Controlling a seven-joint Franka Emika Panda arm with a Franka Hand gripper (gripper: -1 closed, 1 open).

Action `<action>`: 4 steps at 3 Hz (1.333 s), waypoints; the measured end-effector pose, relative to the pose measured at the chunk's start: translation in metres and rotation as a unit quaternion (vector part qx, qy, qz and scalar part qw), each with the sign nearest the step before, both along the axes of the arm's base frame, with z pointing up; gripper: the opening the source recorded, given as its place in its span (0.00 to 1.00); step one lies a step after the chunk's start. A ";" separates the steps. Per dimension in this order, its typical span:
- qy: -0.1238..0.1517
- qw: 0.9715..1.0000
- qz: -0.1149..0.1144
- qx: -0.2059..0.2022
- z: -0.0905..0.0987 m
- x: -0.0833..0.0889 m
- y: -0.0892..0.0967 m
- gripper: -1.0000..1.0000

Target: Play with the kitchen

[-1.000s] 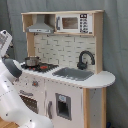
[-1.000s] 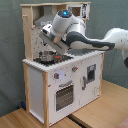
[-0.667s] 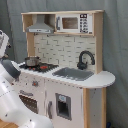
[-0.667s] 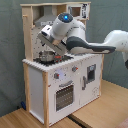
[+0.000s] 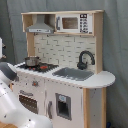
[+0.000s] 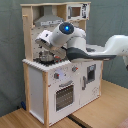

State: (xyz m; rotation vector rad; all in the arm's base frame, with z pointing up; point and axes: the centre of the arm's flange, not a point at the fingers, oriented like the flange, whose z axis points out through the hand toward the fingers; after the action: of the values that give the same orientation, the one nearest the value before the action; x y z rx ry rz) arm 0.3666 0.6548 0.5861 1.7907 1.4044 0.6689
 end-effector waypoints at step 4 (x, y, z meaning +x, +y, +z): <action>-0.008 0.986 -0.041 -0.162 -0.067 -0.091 0.028 1.00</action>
State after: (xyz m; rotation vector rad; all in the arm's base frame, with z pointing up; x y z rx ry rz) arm 0.2753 0.6832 0.5191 1.5706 1.3356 0.3847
